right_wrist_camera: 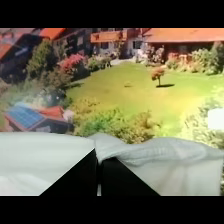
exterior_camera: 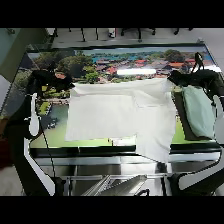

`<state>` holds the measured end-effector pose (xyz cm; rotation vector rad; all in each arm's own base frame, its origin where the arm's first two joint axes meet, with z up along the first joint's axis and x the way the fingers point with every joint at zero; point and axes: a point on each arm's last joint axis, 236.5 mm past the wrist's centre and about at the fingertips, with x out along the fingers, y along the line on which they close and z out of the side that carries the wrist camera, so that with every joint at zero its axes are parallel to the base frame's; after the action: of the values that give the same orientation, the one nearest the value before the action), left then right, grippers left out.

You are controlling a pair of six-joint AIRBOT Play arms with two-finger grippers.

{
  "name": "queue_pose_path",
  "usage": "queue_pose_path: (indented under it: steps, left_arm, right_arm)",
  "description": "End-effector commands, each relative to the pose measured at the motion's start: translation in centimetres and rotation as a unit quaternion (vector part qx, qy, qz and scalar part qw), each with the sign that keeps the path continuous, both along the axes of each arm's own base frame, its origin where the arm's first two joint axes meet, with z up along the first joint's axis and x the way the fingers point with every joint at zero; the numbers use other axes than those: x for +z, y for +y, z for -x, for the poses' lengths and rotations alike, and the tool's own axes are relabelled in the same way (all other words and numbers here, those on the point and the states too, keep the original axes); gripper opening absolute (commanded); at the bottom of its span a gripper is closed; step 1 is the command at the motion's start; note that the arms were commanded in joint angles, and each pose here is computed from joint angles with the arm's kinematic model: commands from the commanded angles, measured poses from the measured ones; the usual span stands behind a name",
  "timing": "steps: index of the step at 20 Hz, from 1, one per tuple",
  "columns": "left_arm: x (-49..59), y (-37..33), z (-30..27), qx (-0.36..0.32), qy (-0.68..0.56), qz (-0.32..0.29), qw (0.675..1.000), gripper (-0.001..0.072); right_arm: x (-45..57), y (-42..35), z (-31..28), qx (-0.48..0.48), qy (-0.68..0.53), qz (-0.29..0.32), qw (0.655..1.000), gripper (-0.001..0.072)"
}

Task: Fold the shirts.

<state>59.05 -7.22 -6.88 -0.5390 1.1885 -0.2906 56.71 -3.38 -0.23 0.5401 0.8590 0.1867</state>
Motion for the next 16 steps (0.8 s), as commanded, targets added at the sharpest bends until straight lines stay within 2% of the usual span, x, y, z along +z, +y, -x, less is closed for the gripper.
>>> queue_pose_path:
  steps: [1,4,10,16]
  left_arm:
    - [-2.6,0.0,2.0,-0.023,0.035,-0.02,0.999,0.0016]
    - [-3.0,0.1,2.3,-0.038,0.037,-0.05,0.997,0.0016]
    - [-1.8,-0.5,2.2,-0.054,0.032,-0.053,0.997,0.0016]
    - [-1.9,-0.7,3.0,-0.067,0.044,-0.052,0.995,0.0017]
  right_arm:
    - [-3.4,-2.7,2.8,0.009,0.081,0.083,0.993,0.0016]
    - [-5.1,-3.7,4.0,0.012,0.109,0.112,0.988,0.0016]
    - [-9.8,-1.9,5.5,0.041,0.164,0.099,0.981,0.0017]
    - [-10.3,-1.5,5.5,0.046,0.168,0.099,0.98,0.0017]
